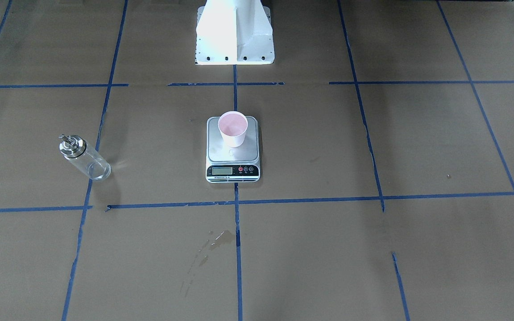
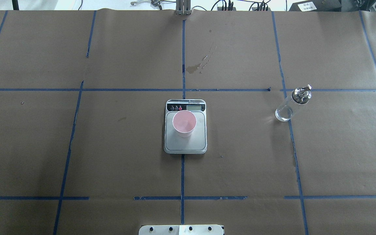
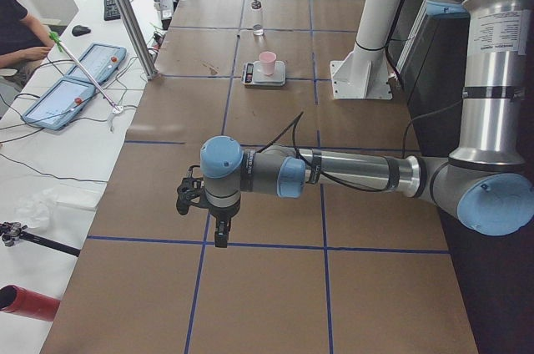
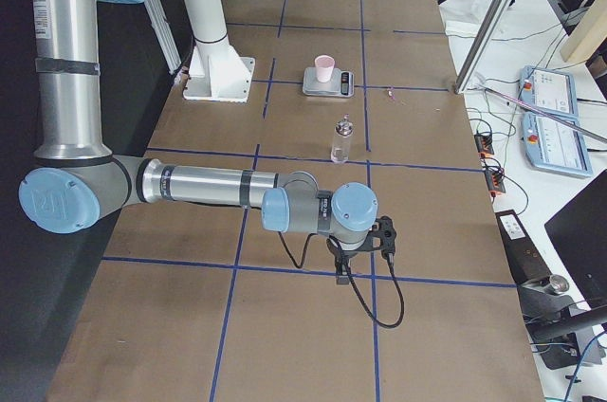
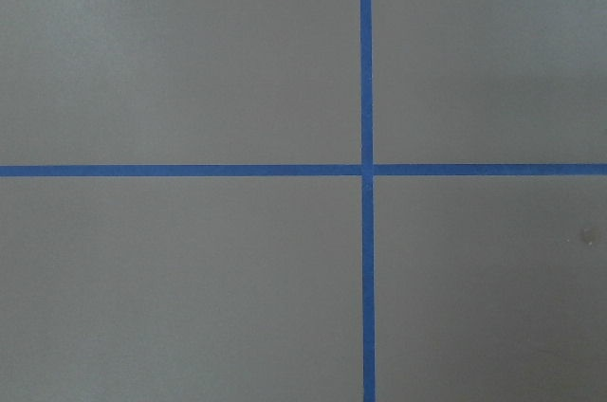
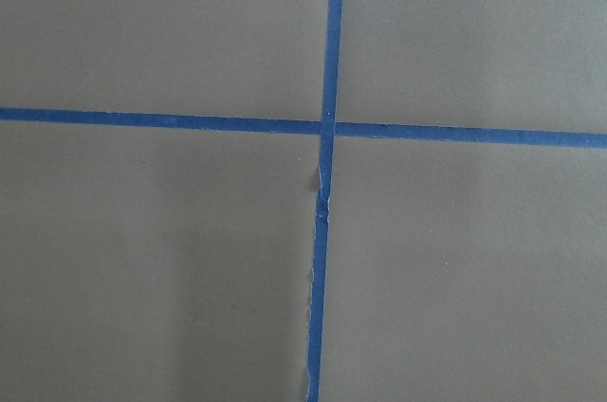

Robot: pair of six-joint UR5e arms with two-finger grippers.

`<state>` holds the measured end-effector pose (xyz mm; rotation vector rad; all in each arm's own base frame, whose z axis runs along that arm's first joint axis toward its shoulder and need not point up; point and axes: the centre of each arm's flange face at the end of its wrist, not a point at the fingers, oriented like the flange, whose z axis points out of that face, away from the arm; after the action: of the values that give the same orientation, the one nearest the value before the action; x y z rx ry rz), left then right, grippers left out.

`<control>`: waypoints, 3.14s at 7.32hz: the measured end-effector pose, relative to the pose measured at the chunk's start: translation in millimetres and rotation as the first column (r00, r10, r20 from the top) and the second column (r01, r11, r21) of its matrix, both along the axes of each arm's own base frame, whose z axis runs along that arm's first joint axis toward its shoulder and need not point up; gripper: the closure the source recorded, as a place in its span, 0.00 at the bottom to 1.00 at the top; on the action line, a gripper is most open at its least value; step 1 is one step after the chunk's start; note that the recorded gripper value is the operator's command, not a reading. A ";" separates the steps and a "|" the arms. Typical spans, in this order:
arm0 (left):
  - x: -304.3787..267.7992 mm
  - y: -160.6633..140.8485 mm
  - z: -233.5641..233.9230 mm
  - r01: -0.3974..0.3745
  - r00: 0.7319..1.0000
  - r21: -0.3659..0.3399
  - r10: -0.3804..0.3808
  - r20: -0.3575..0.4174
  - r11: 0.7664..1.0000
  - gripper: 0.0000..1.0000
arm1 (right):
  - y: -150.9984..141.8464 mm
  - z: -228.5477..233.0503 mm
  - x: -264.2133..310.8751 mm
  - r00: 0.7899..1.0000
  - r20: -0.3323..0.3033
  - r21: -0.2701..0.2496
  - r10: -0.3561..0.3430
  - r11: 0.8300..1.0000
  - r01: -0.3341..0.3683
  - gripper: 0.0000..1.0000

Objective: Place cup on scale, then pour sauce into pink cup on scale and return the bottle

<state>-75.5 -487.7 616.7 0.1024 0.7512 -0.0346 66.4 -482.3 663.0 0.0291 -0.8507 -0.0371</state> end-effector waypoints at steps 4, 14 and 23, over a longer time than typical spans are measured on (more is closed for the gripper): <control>0.3 -1.5 -2.1 0.002 1.000 0.001 -0.002 0.000 1.000 0.00 | 0.6 0.7 -0.2 1.000 0.003 -0.002 0.000 1.000 0.000 0.00; 0.4 -0.8 7.1 0.064 0.998 -0.084 -0.064 -0.004 0.994 0.00 | 1.2 1.9 -0.1 1.000 0.002 -0.004 0.000 1.000 0.000 0.00; 3.4 -35.5 1.3 0.042 0.999 -0.077 -0.041 0.009 0.996 0.00 | 1.9 3.9 -0.2 1.000 0.003 -0.006 -0.002 1.000 0.002 0.00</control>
<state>-72.2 -523.3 617.9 0.0439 0.7390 -0.1025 66.2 -480.4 667.0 0.0228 -0.8536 -0.0368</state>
